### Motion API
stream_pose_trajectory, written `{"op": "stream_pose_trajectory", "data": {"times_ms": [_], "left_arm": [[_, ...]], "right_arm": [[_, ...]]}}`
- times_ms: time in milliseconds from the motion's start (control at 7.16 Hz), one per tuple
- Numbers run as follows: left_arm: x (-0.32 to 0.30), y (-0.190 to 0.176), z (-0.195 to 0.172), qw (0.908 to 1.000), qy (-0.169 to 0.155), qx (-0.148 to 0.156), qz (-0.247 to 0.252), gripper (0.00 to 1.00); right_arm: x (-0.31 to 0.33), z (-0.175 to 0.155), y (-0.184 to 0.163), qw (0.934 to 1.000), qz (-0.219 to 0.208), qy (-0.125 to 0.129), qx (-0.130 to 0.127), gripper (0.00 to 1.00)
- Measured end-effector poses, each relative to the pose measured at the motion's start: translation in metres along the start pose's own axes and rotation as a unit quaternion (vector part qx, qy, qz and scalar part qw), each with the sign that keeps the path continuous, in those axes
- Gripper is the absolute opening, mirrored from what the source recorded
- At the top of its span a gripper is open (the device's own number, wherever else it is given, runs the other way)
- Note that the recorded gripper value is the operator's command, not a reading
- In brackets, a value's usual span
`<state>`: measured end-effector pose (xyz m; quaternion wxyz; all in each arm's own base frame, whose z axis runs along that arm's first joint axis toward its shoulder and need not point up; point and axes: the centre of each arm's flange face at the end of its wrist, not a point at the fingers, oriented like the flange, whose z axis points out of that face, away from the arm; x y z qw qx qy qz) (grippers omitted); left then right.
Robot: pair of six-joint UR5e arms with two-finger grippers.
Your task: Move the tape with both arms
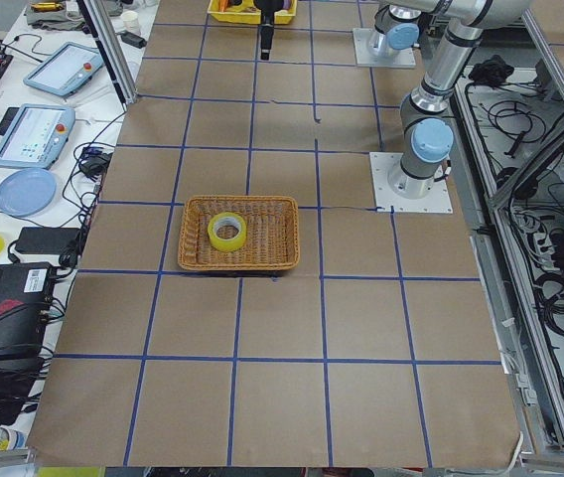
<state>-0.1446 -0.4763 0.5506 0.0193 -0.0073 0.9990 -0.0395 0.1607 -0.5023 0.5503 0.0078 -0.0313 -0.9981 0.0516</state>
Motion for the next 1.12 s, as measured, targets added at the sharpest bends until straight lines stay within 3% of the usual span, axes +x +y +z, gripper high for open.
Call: {"op": "stream_pose_trajectory", "data": {"times_ms": [1118], "left_arm": [[0.0010,0.0008,0.0017,1.0000,0.005,-0.003,0.002,1.00]], "right_arm": [[0.0004,-0.0006,0.0022,1.0000,0.000,0.001,-0.001,1.00]]}}
